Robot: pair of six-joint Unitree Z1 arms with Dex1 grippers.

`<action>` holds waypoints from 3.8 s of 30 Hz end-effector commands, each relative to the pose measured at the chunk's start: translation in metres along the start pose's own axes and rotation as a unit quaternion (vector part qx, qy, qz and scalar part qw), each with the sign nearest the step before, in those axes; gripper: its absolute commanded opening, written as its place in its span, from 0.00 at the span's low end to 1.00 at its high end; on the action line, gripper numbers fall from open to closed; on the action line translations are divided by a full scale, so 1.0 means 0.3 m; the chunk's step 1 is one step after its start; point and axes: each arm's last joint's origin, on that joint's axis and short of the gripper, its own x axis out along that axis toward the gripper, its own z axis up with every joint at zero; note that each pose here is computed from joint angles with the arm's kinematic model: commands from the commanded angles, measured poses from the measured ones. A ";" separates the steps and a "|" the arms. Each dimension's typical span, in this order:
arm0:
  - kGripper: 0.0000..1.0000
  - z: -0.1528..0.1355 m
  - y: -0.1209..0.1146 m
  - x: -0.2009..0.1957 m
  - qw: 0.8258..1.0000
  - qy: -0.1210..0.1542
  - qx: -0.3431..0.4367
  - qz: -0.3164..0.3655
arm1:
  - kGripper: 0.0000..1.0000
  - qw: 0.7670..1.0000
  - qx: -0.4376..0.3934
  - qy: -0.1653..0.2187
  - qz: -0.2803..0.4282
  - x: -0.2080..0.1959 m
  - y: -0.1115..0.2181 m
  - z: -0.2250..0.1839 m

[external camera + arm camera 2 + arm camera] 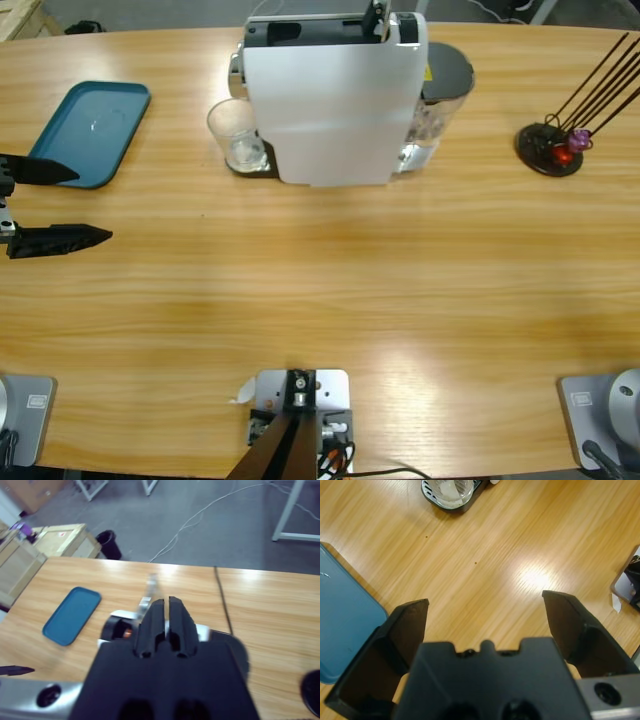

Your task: Pour coffee

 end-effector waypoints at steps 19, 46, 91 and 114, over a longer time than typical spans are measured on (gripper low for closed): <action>1.00 -0.068 -0.024 0.002 1.000 0.017 -0.004 -0.002 | 0.00 0.994 0.055 0.084 0.040 0.291 0.250 -0.172; 1.00 -0.076 -0.028 0.030 0.999 0.032 -0.002 -0.012 | 0.00 0.983 0.002 0.177 0.042 0.539 0.309 -0.531; 1.00 -0.072 -0.017 0.028 0.999 0.026 -0.019 0.022 | 1.00 0.987 -0.140 0.071 0.023 0.153 0.215 -0.011; 1.00 -0.072 -0.006 0.060 0.998 0.049 -0.032 0.026 | 0.00 0.948 -0.096 0.302 -0.004 0.191 -0.136 0.205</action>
